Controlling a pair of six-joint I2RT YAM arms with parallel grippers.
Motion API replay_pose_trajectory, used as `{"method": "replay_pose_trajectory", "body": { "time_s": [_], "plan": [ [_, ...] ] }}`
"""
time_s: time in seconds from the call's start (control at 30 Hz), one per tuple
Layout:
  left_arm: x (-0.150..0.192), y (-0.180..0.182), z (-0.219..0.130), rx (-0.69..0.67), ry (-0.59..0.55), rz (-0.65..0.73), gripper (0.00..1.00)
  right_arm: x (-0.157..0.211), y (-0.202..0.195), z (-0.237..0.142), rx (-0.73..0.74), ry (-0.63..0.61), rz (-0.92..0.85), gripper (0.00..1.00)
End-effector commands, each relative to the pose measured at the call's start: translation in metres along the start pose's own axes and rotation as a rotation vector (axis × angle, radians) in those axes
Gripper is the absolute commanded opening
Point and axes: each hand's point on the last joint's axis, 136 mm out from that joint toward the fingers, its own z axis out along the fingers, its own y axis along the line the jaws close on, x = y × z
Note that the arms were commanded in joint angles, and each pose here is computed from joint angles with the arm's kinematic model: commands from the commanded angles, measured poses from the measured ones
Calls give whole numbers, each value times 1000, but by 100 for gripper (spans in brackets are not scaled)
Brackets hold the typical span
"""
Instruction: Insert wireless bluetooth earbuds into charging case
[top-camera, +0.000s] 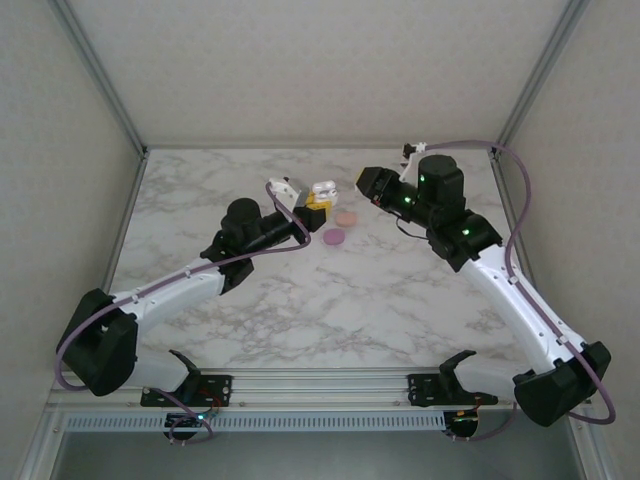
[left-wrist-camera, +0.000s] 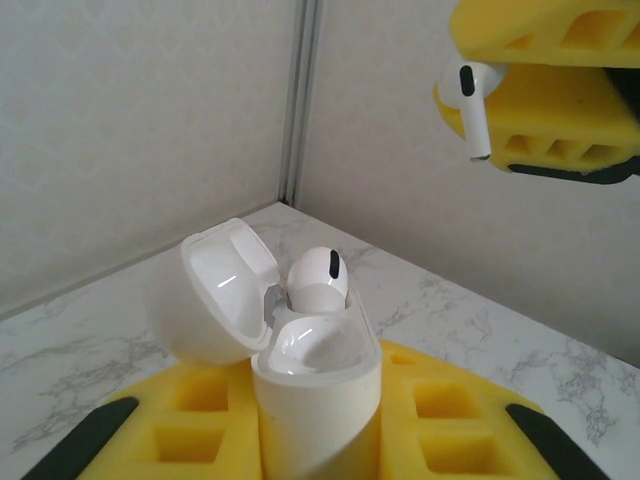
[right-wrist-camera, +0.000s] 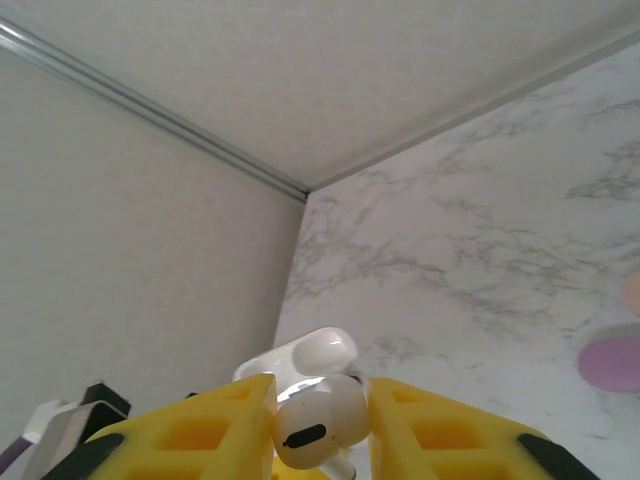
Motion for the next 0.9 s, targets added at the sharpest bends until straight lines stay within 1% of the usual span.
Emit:
{"method": "replay_pose_trajectory", "body": {
  "time_s": [0.0, 0.3, 0.87],
  "plan": [
    [-28, -11, 5, 49, -84, 18, 6, 1, 16, 10, -76, -4, 13, 29],
    [-30, -13, 9, 56, -98, 20, 7, 15, 35, 30, -122, 32, -9, 29],
    [-34, -12, 8, 43, -112, 20, 7, 30, 44, 45, -119, 64, -41, 29]
  ]
}}
